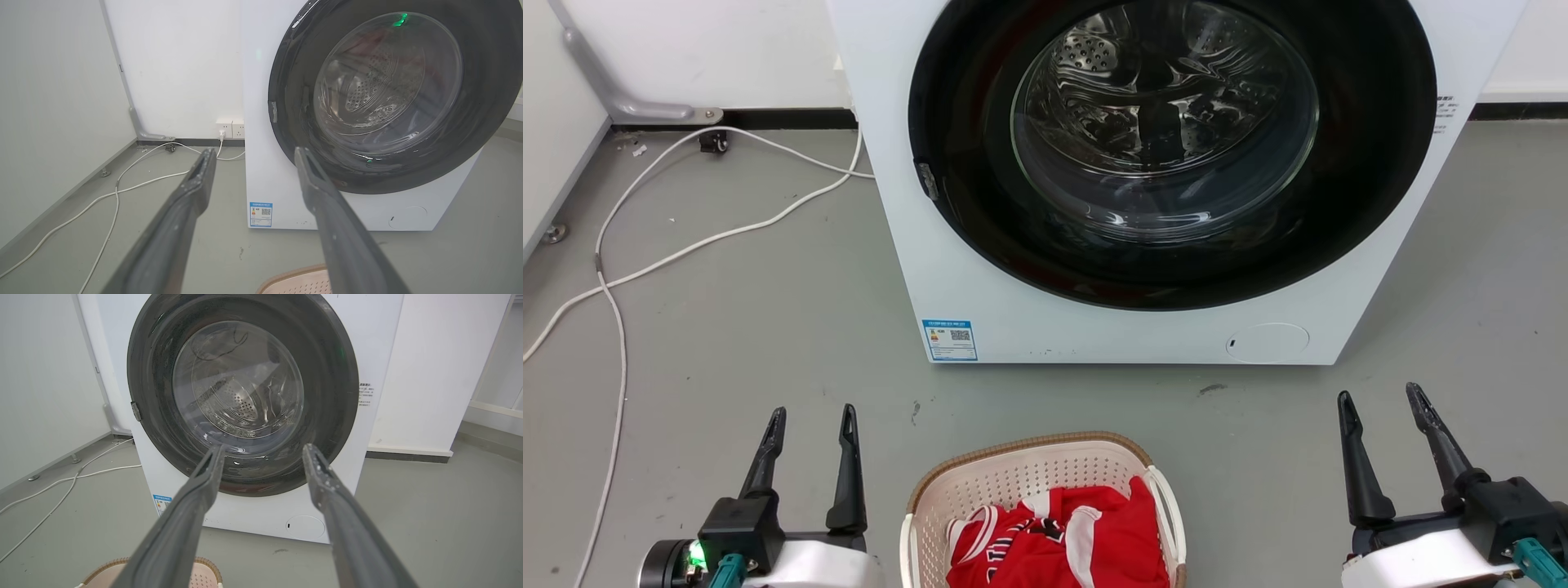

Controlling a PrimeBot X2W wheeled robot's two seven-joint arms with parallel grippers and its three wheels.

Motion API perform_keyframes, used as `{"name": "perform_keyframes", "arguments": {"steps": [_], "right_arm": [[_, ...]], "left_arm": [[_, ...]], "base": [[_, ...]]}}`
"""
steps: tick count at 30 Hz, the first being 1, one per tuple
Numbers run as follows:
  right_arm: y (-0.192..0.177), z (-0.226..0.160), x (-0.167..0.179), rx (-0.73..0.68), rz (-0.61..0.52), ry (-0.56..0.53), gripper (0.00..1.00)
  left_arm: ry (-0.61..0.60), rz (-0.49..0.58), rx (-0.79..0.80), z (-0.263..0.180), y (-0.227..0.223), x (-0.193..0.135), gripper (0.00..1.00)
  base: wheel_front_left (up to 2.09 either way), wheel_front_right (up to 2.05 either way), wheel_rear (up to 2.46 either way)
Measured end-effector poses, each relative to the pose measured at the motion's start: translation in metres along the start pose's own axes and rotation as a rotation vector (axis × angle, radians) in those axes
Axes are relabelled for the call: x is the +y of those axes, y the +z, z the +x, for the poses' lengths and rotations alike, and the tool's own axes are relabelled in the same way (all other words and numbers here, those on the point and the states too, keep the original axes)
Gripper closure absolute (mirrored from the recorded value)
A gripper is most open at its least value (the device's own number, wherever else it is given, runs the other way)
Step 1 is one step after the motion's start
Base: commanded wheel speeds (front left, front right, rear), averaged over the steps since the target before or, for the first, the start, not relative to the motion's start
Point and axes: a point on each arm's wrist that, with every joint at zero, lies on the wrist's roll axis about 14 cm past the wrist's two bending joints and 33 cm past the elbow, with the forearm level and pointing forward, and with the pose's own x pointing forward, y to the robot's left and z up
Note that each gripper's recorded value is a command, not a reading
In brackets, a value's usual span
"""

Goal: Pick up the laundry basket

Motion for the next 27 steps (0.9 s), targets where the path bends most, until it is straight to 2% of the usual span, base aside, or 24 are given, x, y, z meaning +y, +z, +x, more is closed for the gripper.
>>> {"name": "perform_keyframes", "arguments": {"steps": [6, 12, 20, 27], "right_arm": [[-0.002, 0.002, 0.001, 0.007, -0.010, 0.004, 0.00], [-0.014, 0.014, 0.014, 0.037, -0.029, 0.053, 0.00], [-0.057, 0.038, 0.036, 0.154, -0.051, 0.136, 0.00], [-0.106, 0.054, 0.039, 0.285, -0.079, 0.171, 0.00]], "left_arm": [[0.017, -0.013, 0.033, -0.001, -0.011, 0.005, 0.00], [0.008, -0.025, 0.102, 0.008, -0.034, 0.004, 0.00], [-0.011, -0.043, 0.273, 0.023, -0.091, -0.001, 0.00], [-0.005, -0.042, 0.435, 0.031, -0.144, 0.002, 0.00]], "base": [[0.00, 0.00, 0.00], [0.00, 0.00, 0.00], [0.00, 0.00, 0.00], [0.00, 0.00, 0.00]]}}
